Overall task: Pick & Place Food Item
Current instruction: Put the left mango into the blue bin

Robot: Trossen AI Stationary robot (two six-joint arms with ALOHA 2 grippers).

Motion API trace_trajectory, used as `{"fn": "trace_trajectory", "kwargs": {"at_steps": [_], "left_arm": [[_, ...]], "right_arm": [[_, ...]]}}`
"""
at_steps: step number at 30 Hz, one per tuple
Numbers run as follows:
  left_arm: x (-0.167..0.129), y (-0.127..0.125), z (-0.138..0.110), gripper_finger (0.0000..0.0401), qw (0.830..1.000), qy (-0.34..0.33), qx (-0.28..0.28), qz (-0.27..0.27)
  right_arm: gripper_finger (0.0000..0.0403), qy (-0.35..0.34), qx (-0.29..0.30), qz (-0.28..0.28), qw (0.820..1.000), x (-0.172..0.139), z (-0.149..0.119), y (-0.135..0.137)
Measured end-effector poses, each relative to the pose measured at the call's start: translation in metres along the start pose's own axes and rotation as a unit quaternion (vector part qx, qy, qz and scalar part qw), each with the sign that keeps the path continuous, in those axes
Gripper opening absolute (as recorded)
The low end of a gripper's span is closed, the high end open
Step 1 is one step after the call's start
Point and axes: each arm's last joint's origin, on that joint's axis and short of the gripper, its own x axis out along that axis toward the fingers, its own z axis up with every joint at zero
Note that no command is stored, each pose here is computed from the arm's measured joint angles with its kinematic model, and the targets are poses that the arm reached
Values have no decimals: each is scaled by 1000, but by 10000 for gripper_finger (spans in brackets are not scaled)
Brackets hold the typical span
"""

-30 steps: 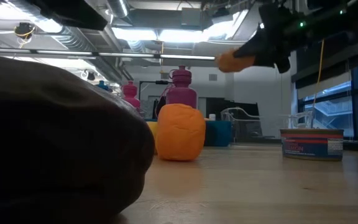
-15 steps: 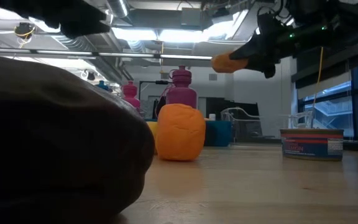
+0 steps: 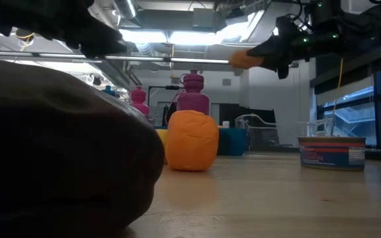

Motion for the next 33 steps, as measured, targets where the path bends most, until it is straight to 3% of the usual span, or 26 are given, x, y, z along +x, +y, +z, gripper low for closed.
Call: {"fn": "trace_trajectory", "kwargs": {"at_steps": [4, 10, 22, 27, 33], "left_arm": [[1, 10, 1, 265, 1000, -4, -2, -1], [2, 19, 1, 265, 1000, -9, -6, -6], [7, 22, -3, 265, 1000, 9, -7, -7], [9, 22, -5, 265, 1000, 18, -5, -7], [10, 22, -6, 265, 1000, 20, -3, -6]], "right_arm": [[173, 27, -9, -3, 1000, 14, 19, -15], [173, 121, -10, -20, 992, 56, 30, -41], [173, 274, 16, 8, 961, 134, 20, -76], [173, 324, 14, 17, 946, 150, 14, -79], [173, 343, 0, -5, 939, 155, 10, -80]]}}
